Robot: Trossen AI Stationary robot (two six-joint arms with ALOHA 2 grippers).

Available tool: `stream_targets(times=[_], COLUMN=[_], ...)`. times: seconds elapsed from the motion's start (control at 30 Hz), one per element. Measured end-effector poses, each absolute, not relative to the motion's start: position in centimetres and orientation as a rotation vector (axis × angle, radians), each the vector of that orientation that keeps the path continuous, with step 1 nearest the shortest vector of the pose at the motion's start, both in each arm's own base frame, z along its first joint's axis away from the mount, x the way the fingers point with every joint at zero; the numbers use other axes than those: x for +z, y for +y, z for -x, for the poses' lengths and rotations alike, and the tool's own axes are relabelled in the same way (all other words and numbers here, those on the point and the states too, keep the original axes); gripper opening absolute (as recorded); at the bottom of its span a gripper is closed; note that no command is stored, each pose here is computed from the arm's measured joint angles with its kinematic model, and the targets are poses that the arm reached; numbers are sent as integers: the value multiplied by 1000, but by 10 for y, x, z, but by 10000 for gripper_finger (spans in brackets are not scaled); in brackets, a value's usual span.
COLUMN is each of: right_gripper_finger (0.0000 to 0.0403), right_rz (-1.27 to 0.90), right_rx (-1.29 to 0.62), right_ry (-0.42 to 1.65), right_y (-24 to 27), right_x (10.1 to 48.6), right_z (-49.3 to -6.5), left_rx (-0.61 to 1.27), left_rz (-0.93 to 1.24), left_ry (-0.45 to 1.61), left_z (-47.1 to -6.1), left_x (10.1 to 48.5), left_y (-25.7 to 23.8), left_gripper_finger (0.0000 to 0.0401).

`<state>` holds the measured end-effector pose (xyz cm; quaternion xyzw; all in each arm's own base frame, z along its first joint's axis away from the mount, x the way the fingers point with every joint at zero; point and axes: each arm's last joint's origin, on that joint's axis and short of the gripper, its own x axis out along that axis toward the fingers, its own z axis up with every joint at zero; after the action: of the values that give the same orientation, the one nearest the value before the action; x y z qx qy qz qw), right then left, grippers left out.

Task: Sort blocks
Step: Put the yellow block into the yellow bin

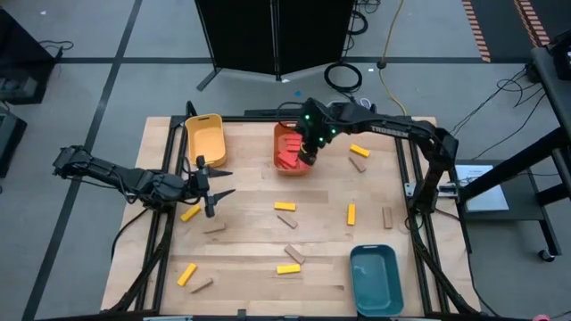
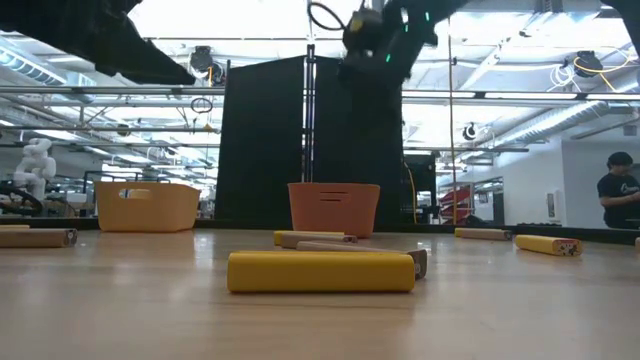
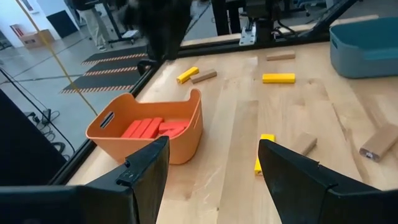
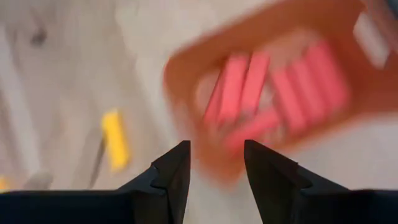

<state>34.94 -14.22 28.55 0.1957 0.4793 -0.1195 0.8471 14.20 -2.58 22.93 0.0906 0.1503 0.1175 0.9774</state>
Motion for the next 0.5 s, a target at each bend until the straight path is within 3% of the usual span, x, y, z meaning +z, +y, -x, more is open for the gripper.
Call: stream_targets(times=[0.13, 0.33, 0.5], right_gripper_finger=[143, 143, 143], right_rz=[-514, -551, -539], right_rx=[-245, -291, -344], right_ry=[1230, 1606, 1667], right_y=[-104, -32, 20], right_x=[308, 308, 295], right_z=[-339, -320, -316], left_rx=[238, 237, 236], left_rz=[-177, -194, -200], left_ry=[329, 376, 398], left_z=[-141, -139, -139], left_x=[227, 222, 220], left_y=[-26, -25, -25], left_gripper_finger=[244, 244, 244])
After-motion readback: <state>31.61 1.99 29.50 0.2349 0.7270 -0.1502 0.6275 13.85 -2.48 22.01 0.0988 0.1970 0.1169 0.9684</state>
